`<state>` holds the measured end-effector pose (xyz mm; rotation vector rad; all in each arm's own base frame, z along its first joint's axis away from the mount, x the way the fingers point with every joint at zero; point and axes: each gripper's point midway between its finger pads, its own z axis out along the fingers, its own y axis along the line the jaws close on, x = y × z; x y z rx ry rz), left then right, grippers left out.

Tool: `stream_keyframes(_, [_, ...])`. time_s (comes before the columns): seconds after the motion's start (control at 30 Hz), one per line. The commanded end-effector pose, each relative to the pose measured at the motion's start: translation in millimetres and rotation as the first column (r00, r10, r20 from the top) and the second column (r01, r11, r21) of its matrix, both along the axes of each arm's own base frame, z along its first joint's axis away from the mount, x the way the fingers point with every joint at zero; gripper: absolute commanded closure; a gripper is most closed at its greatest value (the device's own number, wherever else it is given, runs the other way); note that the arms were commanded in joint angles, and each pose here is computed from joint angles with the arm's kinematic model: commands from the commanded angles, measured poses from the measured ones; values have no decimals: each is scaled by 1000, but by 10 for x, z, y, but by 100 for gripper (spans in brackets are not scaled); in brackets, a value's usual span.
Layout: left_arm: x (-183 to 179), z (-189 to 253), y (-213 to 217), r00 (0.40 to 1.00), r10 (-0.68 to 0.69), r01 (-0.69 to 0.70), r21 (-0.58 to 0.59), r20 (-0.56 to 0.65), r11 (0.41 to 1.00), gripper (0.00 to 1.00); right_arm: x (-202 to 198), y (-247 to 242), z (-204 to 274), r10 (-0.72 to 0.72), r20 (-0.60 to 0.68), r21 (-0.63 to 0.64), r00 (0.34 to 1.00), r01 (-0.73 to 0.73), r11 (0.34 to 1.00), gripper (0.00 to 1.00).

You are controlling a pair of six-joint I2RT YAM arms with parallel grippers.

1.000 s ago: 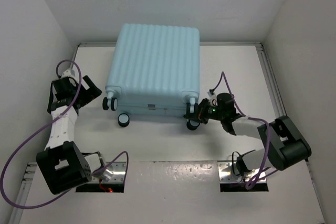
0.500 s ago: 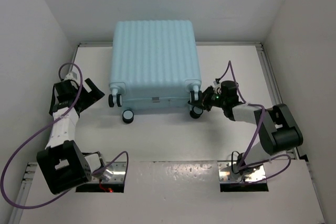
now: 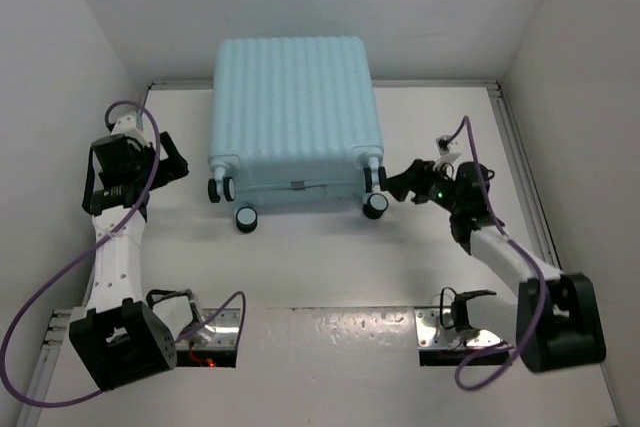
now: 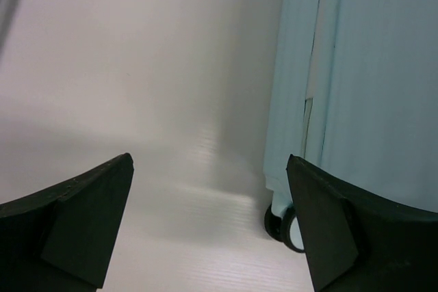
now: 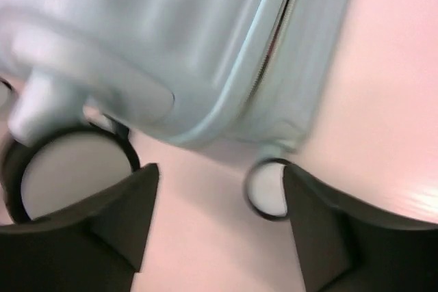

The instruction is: Pack the luggage

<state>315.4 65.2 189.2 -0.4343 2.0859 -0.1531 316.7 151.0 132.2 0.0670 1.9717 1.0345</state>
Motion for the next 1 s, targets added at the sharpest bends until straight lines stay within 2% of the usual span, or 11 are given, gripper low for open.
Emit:
stream_keyframes(0.0, [-1, 244, 124, 1000, 16, -13, 188, -16, 982, 0, -236, -10, 41, 224, 352, -352, 909, -93, 931, 22])
stream_keyframes(0.17, [88, 626, 63, 997, -75, 62, 301, 31, 952, 0, -364, -150, -138, 205, 352, -443, 913, -30, 896, 1])
stream_keyframes(0.2, [88, 776, 46, 992, -101, 73, 328, 70, 942, 0, -407, -179, -203, 198, 333, -441, 922, -33, 897, 4])
stream_keyframes(0.23, [104, 854, 21, 989, -122, 86, 335, 86, 938, 0, -445, -159, -221, 207, 324, -432, 923, -51, 901, 23])
stream_keyframes(0.3, [61, 863, -160, 971, -233, 206, 316, 50, 926, 0, -502, -157, -238, 191, 286, -373, 939, -75, 925, 34])
stream_keyframes(0.33, [97, 915, -388, 931, -361, 332, 306, 43, 892, 0, -609, -66, -234, 249, 280, -346, 927, -145, 927, 37])
stream_keyframes(0.4, [50, 899, -542, 914, -404, 382, 266, 35, 885, 0, -765, 49, -213, 224, 258, -244, 940, -161, 957, 37])
stream_keyframes(0.47, [-32, 757, -731, 920, -392, 381, 186, 24, 906, 0, -718, 39, -138, 116, 382, -235, 917, -25, 972, 48])
stream_keyframes(0.7, [-211, 535, -940, 952, -306, 301, 143, 19, 943, 0, -1063, 725, -131, 307, 551, -457, 776, -28, 889, 48])
stream_keyframes(0.83, [-233, 522, -923, 970, -244, 241, 191, -8, 952, 0, -972, 950, -91, 257, 475, -492, 842, 12, 871, 61])
stream_keyframes(0.97, [-263, 469, -966, 971, -237, 238, 233, -31, 943, 0, -981, 1221, -175, 274, 442, -536, 854, 7, 844, 54])
